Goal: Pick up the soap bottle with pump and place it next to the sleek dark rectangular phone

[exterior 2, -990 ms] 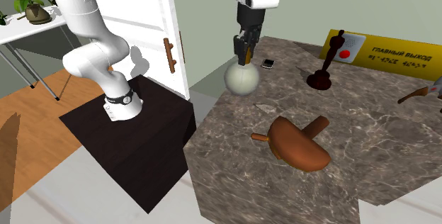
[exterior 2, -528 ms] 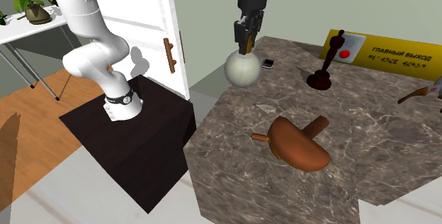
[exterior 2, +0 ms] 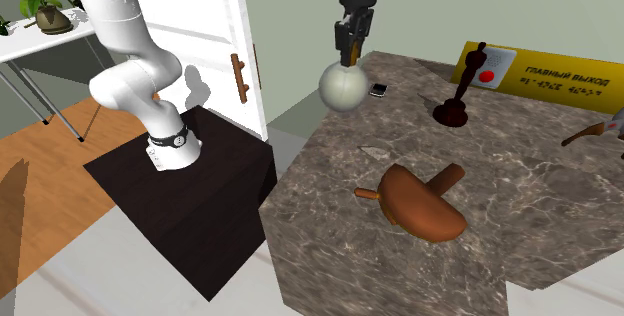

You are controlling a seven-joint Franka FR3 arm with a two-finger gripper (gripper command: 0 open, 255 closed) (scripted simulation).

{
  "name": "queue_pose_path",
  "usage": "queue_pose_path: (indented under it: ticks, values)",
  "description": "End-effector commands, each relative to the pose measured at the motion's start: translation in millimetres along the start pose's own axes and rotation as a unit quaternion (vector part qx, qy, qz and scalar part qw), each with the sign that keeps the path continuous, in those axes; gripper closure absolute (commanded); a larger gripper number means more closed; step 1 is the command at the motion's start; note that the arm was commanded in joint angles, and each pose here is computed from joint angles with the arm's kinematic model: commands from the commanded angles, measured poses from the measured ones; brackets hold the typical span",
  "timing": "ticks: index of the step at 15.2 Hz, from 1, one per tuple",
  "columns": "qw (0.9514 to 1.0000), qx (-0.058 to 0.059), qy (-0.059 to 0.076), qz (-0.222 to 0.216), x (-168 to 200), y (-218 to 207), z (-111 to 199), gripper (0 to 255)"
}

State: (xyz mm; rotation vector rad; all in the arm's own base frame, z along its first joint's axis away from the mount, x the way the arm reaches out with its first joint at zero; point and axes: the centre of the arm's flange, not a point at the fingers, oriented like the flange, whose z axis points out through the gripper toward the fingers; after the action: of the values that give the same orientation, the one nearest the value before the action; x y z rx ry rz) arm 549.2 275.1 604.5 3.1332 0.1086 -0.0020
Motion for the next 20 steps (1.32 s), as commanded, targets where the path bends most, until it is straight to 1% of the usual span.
queue_pose_path:
  ticks: [1,20]
  values:
    - [1.0,0.0,0.0,0.001,-8,-23,7,255]
    - [1.0,0.0,0.0,0.001,-88,-247,86,255]
